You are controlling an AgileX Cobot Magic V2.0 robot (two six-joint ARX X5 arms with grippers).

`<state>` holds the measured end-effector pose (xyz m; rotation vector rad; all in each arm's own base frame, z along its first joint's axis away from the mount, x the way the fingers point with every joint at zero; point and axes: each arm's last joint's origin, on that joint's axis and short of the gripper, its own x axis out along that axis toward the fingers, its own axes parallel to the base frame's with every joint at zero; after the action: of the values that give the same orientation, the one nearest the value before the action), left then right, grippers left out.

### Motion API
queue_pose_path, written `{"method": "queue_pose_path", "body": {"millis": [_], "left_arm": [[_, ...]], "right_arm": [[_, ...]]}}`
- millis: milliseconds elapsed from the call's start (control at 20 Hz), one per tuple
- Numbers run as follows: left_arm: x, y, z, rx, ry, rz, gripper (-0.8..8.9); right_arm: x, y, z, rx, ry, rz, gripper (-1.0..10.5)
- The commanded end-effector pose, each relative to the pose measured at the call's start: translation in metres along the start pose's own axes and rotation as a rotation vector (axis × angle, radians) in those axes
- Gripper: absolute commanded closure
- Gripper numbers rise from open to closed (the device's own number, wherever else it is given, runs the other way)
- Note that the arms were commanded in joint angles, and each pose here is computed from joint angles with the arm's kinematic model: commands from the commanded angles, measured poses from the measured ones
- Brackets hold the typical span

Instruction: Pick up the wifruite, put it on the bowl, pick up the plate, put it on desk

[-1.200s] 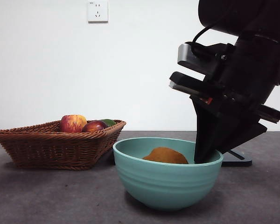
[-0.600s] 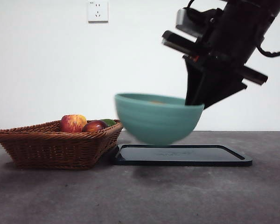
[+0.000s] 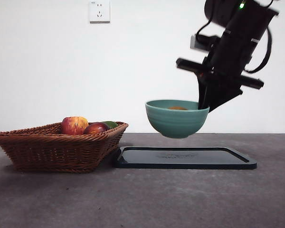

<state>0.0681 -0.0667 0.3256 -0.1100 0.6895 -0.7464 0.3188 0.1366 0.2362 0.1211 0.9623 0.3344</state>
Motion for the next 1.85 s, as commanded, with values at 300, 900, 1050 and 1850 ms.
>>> {"method": "queue_pose_path", "body": {"millis": [300, 900, 1050, 1850], "left_arm": [[0.000, -0.001, 0.002, 0.016, -0.001, -0.009, 4.69], [0.000, -0.001, 0.002, 0.016, -0.002, -0.009, 4.69], [0.000, -0.001, 0.002, 0.016, -0.002, -0.009, 4.69], [0.000, -0.001, 0.002, 0.016, -0.002, -0.009, 4.69]], "right_arm": [[0.046, -0.008, 0.014, 0.005, 0.011, -0.010, 9.4], [0.062, -0.012, 0.009, 0.003, 0.047, -0.017, 7.3], [0.058, -0.011, 0.010, 0.003, 0.043, -0.016, 7.3], [-0.111, 0.012, 0.013, -0.119, -0.167, 0.088, 6.7]]}}
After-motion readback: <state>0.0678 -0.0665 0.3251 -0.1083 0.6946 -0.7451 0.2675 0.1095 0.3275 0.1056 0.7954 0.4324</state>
